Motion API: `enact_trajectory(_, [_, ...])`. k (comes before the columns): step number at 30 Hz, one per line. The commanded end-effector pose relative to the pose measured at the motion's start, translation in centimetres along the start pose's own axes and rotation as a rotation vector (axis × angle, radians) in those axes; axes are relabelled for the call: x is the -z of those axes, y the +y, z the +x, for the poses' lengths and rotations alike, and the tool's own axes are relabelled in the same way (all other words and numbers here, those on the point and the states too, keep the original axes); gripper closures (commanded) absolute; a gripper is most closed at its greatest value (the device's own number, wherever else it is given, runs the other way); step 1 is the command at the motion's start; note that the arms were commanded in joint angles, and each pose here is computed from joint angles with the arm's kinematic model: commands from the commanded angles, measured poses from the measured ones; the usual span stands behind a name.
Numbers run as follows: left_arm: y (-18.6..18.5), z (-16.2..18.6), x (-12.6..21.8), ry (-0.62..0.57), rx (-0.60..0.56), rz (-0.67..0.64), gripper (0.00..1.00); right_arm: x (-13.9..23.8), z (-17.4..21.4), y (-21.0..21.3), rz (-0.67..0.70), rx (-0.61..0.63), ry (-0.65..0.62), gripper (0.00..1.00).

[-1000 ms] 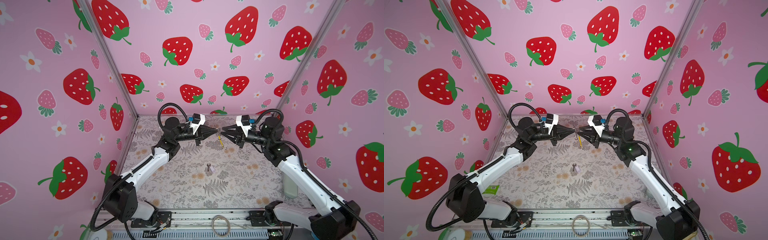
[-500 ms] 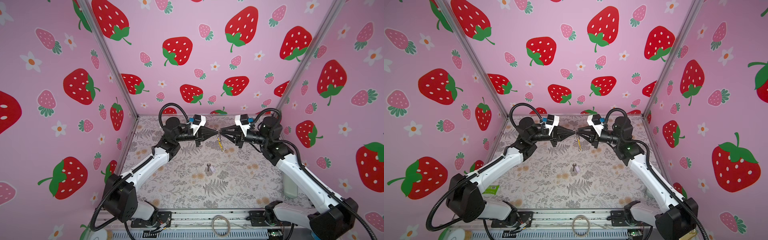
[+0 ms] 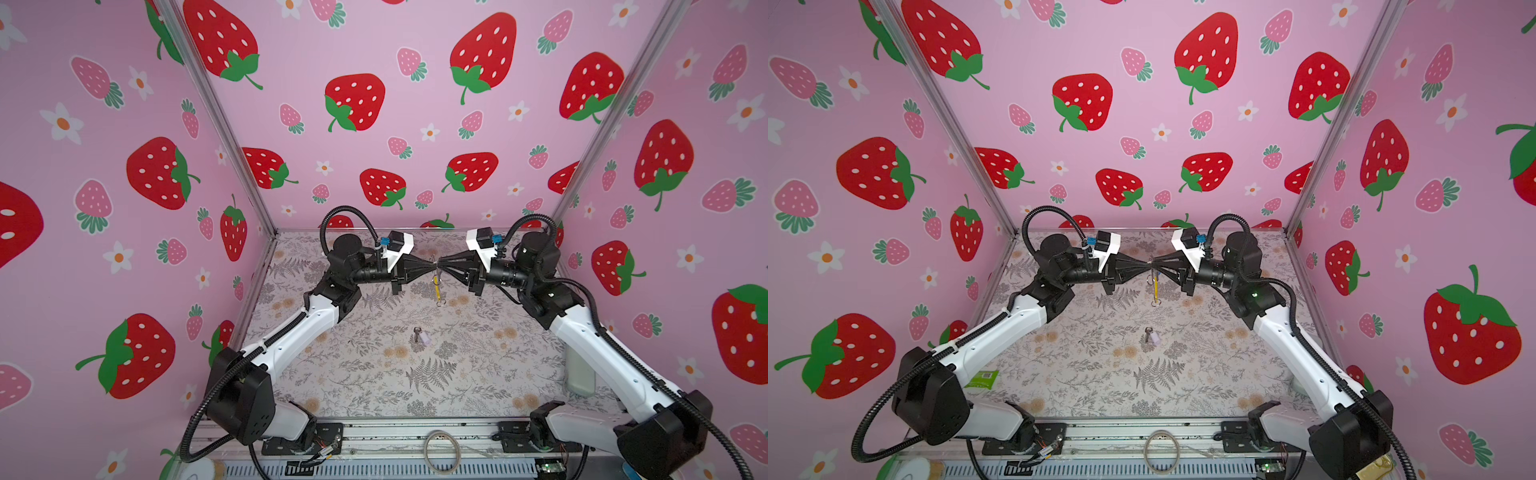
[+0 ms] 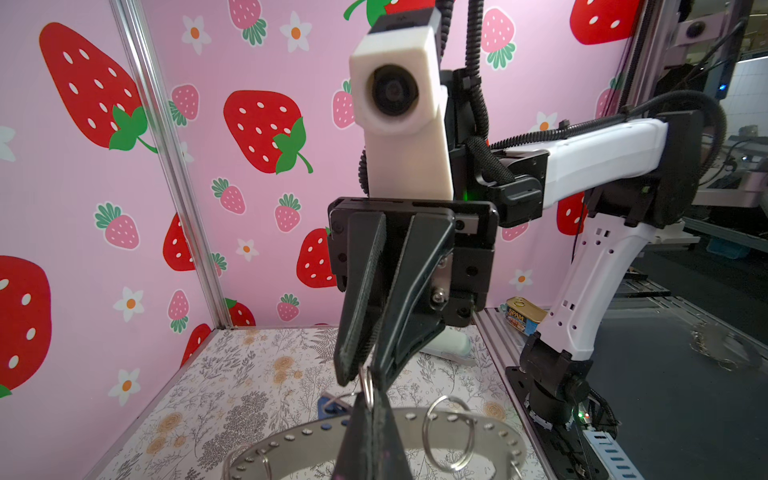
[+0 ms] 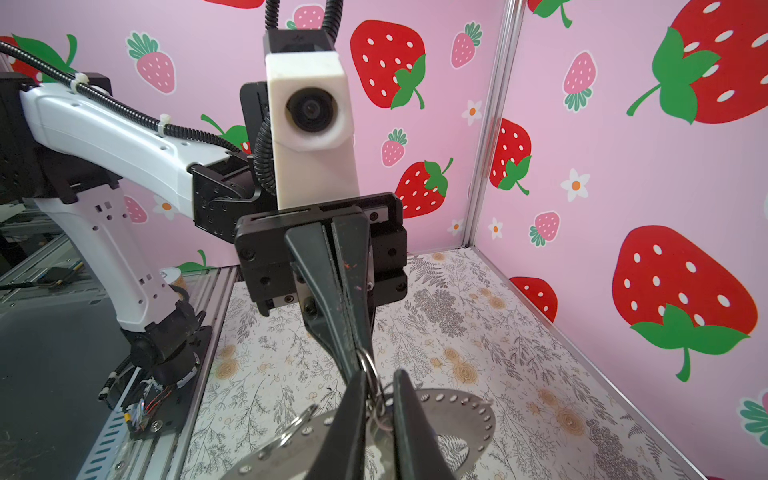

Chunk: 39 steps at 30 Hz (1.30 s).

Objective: Put the keys on the keyring

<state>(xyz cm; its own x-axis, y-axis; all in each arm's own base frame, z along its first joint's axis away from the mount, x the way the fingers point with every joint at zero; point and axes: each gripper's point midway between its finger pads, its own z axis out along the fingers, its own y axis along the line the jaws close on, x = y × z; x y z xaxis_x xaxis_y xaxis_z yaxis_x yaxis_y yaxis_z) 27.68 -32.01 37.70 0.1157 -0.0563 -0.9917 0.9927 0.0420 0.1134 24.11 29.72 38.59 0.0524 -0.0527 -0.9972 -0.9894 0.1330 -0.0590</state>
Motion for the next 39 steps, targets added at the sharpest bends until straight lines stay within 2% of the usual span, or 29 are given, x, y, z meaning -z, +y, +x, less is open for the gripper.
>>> enact_trajectory(1, [-0.8,-3.6,0.2,-0.050,-0.107,0.013,1.00,-0.1,-0.8,0.1,-0.012,0.009,-0.006,0.84])
enact_trajectory(8, [-0.8,-3.8,0.4,-0.052,-0.128,-0.002,1.00,-0.2,-0.3,0.0,-0.007,0.002,0.010,0.86])
enact_trajectory(22, [-0.7,-3.6,0.6,-0.037,-0.135,-0.017,1.00,-0.1,-0.7,0.3,-0.018,0.010,-0.001,0.97])
enact_trajectory(27, [-0.5,-2.9,0.8,0.034,-0.157,-0.052,0.79,0.0,-0.1,-0.1,0.006,0.013,0.033,0.98])
enact_trajectory(30, [-0.4,-2.6,1.2,0.108,-0.182,-0.071,0.73,0.0,0.4,-0.6,0.033,0.019,0.075,0.99])
enact_trajectory(35, [0.0,-1.9,1.7,0.241,-0.200,-0.090,0.72,-0.2,0.8,-1.0,0.050,0.031,0.111,0.99])
enact_trajectory(39, [0.5,-1.4,1.7,0.302,-0.204,-0.108,0.72,-0.7,1.6,-1.0,0.053,0.040,0.162,0.99])
